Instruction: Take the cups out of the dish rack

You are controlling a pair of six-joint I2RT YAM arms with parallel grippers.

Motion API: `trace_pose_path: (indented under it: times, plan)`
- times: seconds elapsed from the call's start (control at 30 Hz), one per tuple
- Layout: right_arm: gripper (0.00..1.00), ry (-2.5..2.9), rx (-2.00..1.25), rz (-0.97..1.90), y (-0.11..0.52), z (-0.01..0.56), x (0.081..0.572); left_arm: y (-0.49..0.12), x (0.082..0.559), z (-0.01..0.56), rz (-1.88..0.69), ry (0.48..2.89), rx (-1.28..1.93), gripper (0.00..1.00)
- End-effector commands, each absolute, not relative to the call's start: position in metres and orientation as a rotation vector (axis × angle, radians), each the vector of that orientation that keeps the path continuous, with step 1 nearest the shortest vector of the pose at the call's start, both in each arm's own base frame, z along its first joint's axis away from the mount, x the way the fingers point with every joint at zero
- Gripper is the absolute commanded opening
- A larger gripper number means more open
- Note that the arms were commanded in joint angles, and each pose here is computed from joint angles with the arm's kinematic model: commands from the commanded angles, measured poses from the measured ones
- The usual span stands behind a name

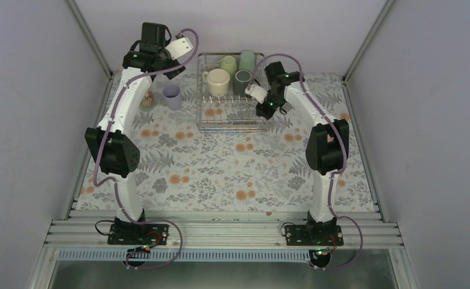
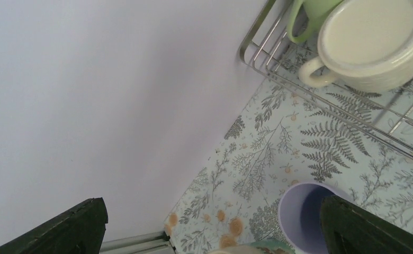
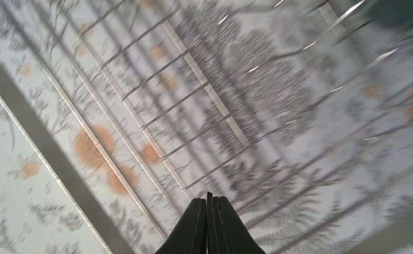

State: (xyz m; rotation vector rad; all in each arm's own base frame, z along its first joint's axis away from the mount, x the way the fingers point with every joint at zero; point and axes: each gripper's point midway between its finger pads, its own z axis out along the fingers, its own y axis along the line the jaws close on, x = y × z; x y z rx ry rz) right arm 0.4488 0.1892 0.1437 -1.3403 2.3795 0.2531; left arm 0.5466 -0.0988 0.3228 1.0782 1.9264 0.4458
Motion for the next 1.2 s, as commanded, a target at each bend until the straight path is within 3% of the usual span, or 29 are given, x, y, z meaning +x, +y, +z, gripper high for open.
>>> trace_pose_path:
  times: [0.0, 0.2, 0.6, 0.87, 1.0, 1.03, 1.07, 1.17]
  plan:
    - [0.04, 2.445, -1.431, 0.280, 0.191, 0.130, 0.412, -0.096, 0.561, 0.335, 0.474, 1.874, 0.916, 1.00]
    - [0.04, 2.516, -1.541, 0.268, 0.198, 0.108, 0.381, -0.095, 0.558, 0.351, 0.464, 1.808, 0.816, 1.00]
    - [0.04, 2.584, -1.822, 0.395, 0.195, 0.097, 0.267, -0.095, 0.549, 0.317, 0.454, 1.869, 0.844, 1.00]
    - [0.04, 2.503, -1.786, 0.444, 0.198, 0.130, 0.228, -0.093, 0.545, 0.318, 0.463, 1.857, 0.834, 1.00]
    - [0.15, 2.352, -1.716, 0.442, 0.209, 0.177, 0.238, -0.095, 0.546, 0.322, 0.450, 1.850, 0.818, 1.00]
    - [0.33, 2.303, -1.688, 0.415, 0.212, 0.191, 0.247, -0.096, 0.546, 0.322, 0.447, 1.849, 0.819, 1.00]
    - [0.42, 2.275, -1.655, 0.374, 0.213, 0.199, 0.256, -0.096, 0.546, 0.323, 0.444, 1.850, 0.818, 1.00]
    - [0.59, 2.235, -1.574, 0.152, 0.204, 0.207, 0.292, -0.097, 0.545, 0.324, 0.436, 1.852, 0.813, 1.00]
